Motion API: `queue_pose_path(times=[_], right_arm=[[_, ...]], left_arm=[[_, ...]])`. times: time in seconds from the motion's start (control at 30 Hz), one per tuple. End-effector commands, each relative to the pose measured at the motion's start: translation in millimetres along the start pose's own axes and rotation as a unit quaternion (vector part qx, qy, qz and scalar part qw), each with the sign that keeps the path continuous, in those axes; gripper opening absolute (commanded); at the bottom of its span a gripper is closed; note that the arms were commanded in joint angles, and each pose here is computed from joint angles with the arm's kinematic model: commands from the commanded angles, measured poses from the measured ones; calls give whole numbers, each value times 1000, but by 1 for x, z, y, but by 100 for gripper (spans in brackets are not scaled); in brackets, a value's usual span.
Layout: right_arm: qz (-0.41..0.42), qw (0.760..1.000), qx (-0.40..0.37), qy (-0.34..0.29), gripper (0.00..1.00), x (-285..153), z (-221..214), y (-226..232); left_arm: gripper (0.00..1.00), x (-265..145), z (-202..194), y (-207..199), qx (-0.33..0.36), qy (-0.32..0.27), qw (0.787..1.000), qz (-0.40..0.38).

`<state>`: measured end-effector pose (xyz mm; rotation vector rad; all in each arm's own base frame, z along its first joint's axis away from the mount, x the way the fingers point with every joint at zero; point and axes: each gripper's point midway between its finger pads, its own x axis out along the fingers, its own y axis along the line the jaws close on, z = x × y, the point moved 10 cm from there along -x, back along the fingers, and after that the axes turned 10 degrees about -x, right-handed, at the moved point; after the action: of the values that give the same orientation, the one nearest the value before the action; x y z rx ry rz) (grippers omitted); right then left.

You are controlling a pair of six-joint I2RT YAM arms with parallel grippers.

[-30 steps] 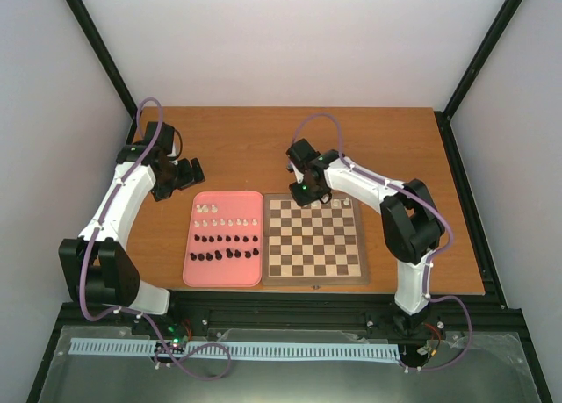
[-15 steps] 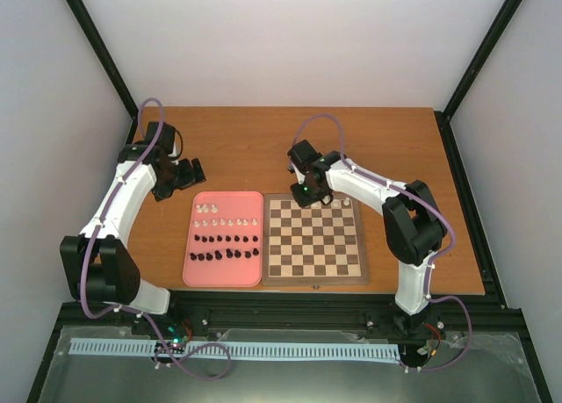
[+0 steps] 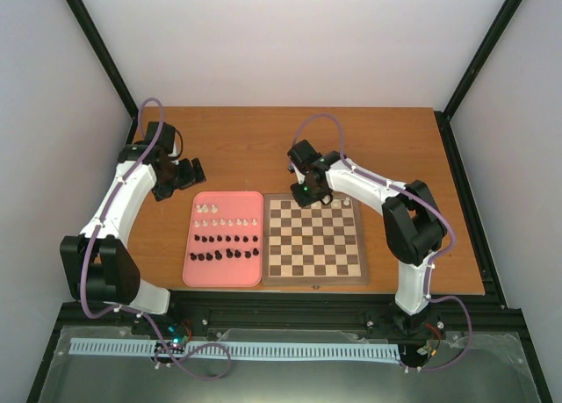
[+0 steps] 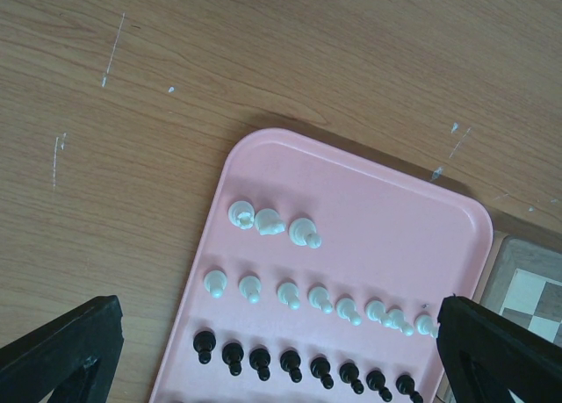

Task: Set up the chess pieces on the board
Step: Place the chess piece on the chessboard.

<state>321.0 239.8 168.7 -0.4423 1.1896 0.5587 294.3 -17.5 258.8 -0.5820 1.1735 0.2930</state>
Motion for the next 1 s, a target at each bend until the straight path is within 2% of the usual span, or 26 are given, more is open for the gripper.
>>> queue_pose_path(times=[0.0,0.43,0.97], right_arm=[[-4,1000,2,-7,11,3,4,-2],[0,1000,4,-6,23,6,6,-2],[-26,1000,-4,-6,25,-1,5,-6]], left_arm=[[100,1,3,-1,-2,-1,1000,-6],[100,0,2,-1,-1,-3,1000,-5],[100,-1,2,0,-2,-5,1000,-6]])
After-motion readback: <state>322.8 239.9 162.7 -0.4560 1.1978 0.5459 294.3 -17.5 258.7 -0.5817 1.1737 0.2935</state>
